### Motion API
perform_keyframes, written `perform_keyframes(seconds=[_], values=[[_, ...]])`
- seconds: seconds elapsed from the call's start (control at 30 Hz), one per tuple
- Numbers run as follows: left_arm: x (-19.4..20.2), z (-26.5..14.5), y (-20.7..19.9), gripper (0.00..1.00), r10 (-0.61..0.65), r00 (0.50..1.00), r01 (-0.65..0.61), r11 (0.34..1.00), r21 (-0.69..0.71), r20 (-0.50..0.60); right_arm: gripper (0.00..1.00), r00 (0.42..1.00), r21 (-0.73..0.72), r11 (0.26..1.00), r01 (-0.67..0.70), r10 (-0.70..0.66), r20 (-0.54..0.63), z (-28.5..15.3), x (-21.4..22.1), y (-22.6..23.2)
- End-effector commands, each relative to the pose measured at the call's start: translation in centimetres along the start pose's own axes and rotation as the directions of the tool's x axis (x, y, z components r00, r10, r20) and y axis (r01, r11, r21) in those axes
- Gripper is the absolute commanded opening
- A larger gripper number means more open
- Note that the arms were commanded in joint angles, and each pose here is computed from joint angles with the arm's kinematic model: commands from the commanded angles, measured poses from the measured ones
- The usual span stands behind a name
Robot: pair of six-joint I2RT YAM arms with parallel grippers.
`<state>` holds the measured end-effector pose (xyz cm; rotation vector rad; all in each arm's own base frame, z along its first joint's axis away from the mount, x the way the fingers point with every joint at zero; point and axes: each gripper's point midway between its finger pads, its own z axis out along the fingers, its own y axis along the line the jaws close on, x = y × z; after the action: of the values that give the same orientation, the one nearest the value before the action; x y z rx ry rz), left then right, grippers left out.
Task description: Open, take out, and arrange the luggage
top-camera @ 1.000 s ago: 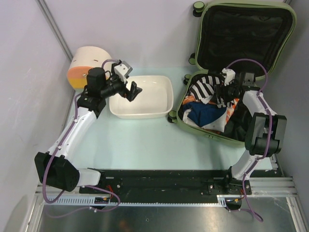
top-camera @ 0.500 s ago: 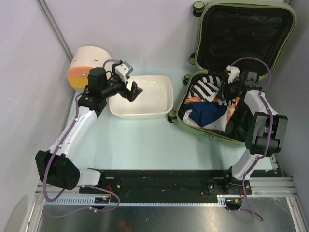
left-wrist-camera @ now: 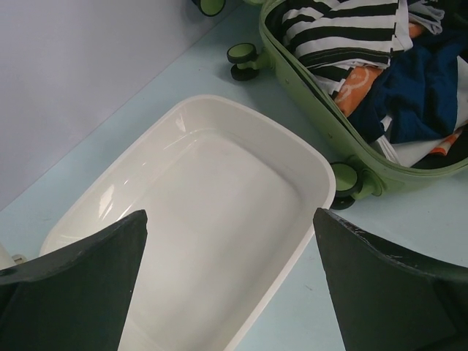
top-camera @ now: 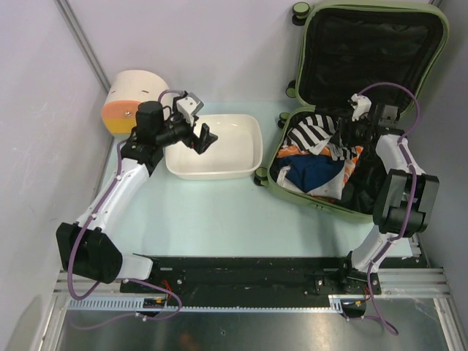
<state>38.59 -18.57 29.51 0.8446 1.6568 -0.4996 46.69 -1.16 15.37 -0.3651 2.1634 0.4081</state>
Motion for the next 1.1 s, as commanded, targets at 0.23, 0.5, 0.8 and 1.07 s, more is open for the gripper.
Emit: perform_keyframes(seconds=[0.23, 0.5, 0.8, 1.07], values=[[-2.6, 0.0, -0.4, 1.0, 0.067, 0.996, -0.07, 0.997, 0.035, 0.063, 0.7, 0.993, -0.04, 0.993, 0.113, -0.115, -0.033, 0.3, -0.5, 0.9], [-2.7, 0.0, -0.4, 1.0, 0.071, 0.995, -0.073, 0.997, 0.033, 0.064, 0.7, 0.983, -0.037, 0.989, 0.144, -0.147, -0.106, 1.0, 1.6, 0.3], [-2.4, 0.2, -0.6, 1.0, 0.056, 0.997, -0.058, 0.997, 0.046, 0.059, 0.89, 0.985, -0.116, 0.984, 0.136, -0.146, -0.09, 0.6, 1.6, 1.9], [-2.4, 0.5, -0.5, 1.0, 0.055, 0.997, -0.058, 0.997, 0.05, 0.058, 0.75, 0.983, -0.009, 0.989, 0.149, -0.149, -0.105, 1.1, 1.4, -0.4]])
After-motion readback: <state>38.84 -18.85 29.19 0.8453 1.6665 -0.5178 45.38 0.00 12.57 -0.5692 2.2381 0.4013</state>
